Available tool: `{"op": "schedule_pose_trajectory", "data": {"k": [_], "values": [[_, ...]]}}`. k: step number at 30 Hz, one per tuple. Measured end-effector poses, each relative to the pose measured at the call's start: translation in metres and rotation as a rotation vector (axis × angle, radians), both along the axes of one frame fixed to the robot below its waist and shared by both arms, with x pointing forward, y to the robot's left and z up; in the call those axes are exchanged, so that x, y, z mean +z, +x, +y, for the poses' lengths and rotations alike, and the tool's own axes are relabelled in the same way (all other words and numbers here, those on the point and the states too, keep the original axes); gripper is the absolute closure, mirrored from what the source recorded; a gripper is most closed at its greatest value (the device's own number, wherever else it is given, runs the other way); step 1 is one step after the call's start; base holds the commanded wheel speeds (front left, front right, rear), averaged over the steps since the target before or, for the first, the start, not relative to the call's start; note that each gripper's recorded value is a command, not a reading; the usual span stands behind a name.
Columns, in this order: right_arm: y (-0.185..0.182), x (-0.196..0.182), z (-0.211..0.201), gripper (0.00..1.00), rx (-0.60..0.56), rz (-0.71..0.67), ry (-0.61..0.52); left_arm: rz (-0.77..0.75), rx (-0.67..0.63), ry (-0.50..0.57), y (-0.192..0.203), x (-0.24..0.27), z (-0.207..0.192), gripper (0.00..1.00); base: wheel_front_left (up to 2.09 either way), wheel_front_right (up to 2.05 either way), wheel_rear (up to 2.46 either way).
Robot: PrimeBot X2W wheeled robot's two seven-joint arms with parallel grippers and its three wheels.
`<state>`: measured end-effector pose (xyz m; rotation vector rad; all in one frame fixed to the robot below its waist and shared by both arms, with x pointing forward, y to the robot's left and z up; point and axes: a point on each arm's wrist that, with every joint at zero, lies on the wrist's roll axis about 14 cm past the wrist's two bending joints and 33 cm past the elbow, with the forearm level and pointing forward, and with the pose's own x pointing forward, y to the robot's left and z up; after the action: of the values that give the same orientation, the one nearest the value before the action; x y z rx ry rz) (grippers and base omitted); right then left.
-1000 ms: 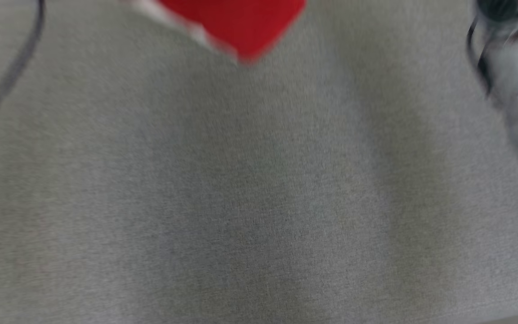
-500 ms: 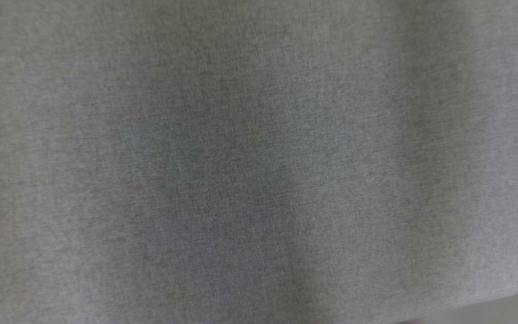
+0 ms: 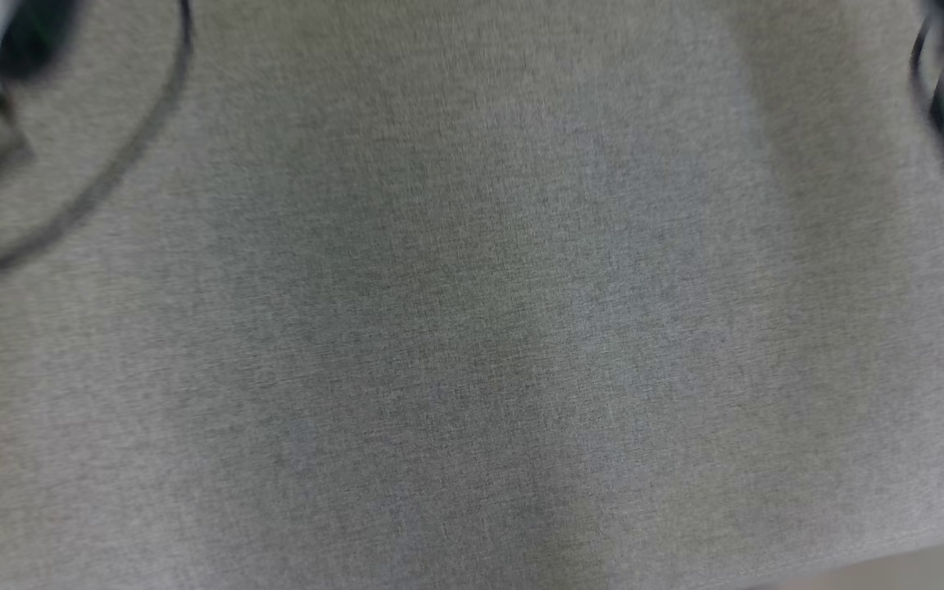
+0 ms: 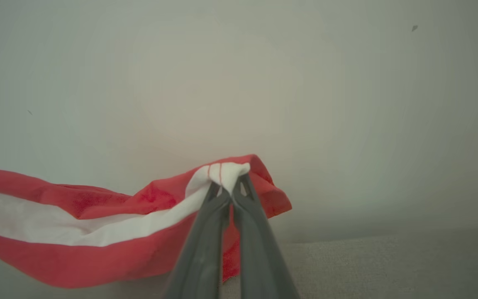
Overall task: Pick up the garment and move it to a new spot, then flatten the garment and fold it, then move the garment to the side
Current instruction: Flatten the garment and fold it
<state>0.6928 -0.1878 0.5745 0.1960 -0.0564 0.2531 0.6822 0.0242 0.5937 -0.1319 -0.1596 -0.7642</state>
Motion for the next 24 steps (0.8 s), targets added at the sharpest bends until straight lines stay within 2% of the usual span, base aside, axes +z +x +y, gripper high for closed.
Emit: {"op": "schedule_pose_trajectory", "data": {"k": [5, 7, 11, 12, 14, 16, 24], "values": [[-0.054, -0.052, -0.014, 1.00, 0.008, 0.128, 0.037, 0.155, -0.053, -0.072, -0.056, -0.043, -0.005, 1.00, 0.00, 0.00, 0.00], [-0.080, -0.074, -0.019, 1.00, 0.019, 0.191, 0.019, 0.198, -0.043, -0.111, -0.077, -0.051, -0.003, 1.00, 0.00, 0.00, 0.00], [-0.128, -0.104, -0.024, 1.00, 0.017, 0.279, 0.053, 0.296, -0.016, -0.106, -0.127, -0.087, 0.005, 1.00, 0.00, 0.00, 0.00], [-0.140, -0.112, -0.026, 1.00, 0.013, 0.302, 0.064, 0.317, 0.011, -0.135, -0.135, -0.090, 0.010, 1.00, 0.00, 0.00, 0.00], [-0.164, -0.126, -0.024, 1.00, 0.017, 0.343, 0.079, 0.356, 0.011, -0.113, -0.160, -0.106, 0.014, 1.00, 0.00, 0.00, 0.00], [-0.188, -0.140, -0.025, 1.00, 0.016, 0.388, 0.080, 0.403, 0.056, -0.137, -0.179, -0.116, 0.026, 1.00, 0.00, 0.00, 0.00], [-0.283, -0.179, -0.021, 1.00, 0.015, 0.548, 0.129, 0.548, 0.118, -0.046, -0.272, -0.168, 0.055, 1.00, 0.00, 0.00, 0.00]]}}
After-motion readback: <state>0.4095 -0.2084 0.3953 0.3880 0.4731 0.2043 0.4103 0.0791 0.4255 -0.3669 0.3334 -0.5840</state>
